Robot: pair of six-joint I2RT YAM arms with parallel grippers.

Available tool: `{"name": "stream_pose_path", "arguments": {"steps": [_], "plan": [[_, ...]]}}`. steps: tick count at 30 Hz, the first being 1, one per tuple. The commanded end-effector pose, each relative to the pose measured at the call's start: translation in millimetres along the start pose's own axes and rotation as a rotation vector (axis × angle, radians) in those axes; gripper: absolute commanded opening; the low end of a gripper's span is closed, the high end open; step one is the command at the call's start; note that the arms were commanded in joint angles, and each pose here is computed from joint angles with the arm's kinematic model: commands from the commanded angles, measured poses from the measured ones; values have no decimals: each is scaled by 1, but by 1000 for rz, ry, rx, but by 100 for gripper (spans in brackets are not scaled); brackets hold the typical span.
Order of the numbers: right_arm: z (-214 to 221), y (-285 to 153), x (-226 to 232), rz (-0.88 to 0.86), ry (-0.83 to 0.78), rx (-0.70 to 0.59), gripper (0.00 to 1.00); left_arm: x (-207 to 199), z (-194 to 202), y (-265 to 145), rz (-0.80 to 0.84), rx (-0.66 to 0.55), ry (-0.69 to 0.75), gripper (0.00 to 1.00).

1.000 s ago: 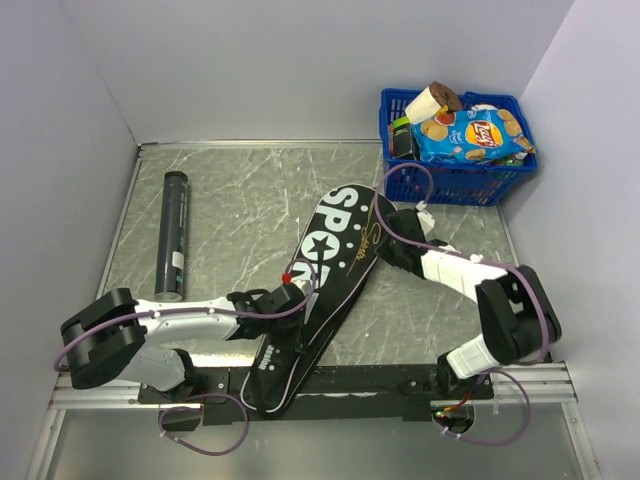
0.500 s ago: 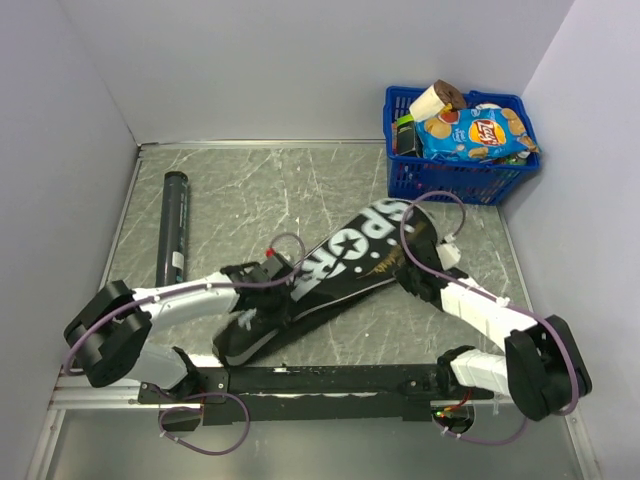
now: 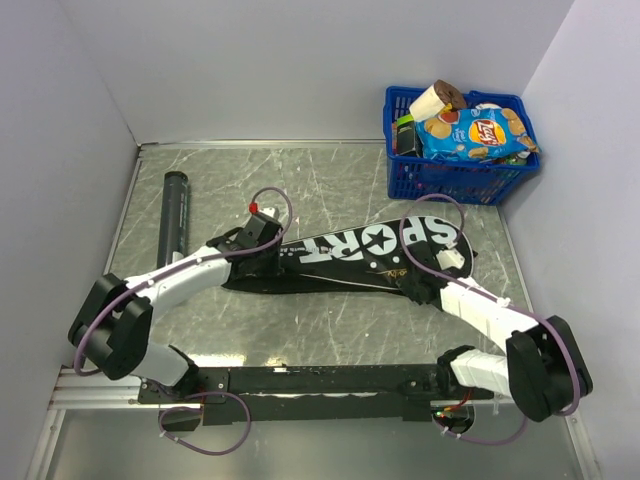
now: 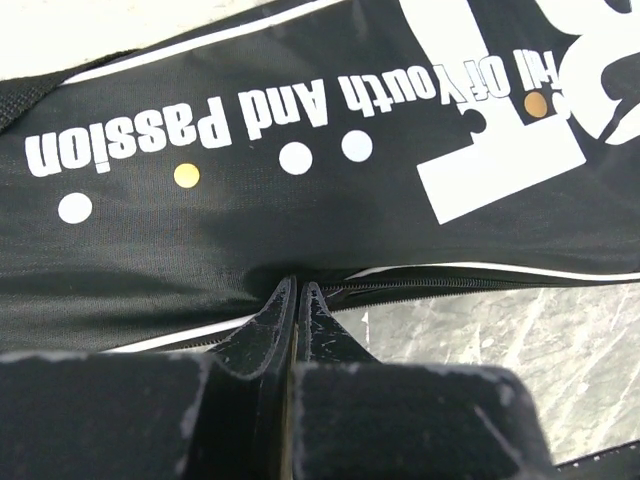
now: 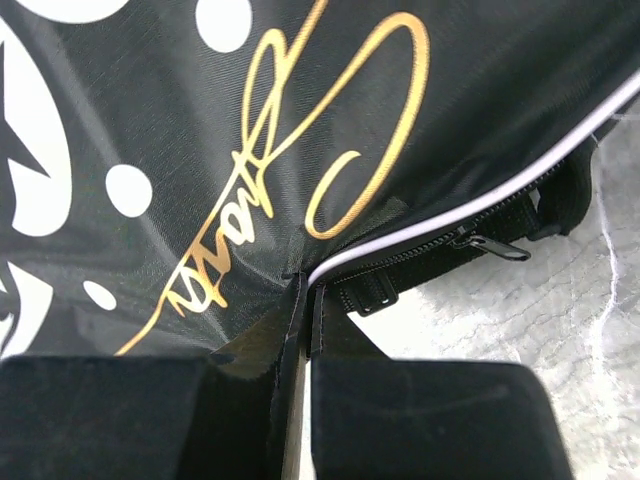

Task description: Pack up the badminton gear

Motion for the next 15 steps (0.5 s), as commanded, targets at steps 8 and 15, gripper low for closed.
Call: {"name": "stream_pose_path", "arguments": {"steps": [8,15], "plan": [[26,-2,45,-22,-308,136,0,18,0,-32,32,-145,-73,1],[35,15,87,-55,-374,146,0,25,-1,-41,34,-165,-87,1]]}}
Point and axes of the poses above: each gripper's point midway between its finger pads, its own y axis out along the fingers, its own x axis along the line the jaws close on, z = x × y, the point moved 1 cm from there along -y, back along the fingers, and after that the axes turned 10 degrees about y, right-handed, at the moved point
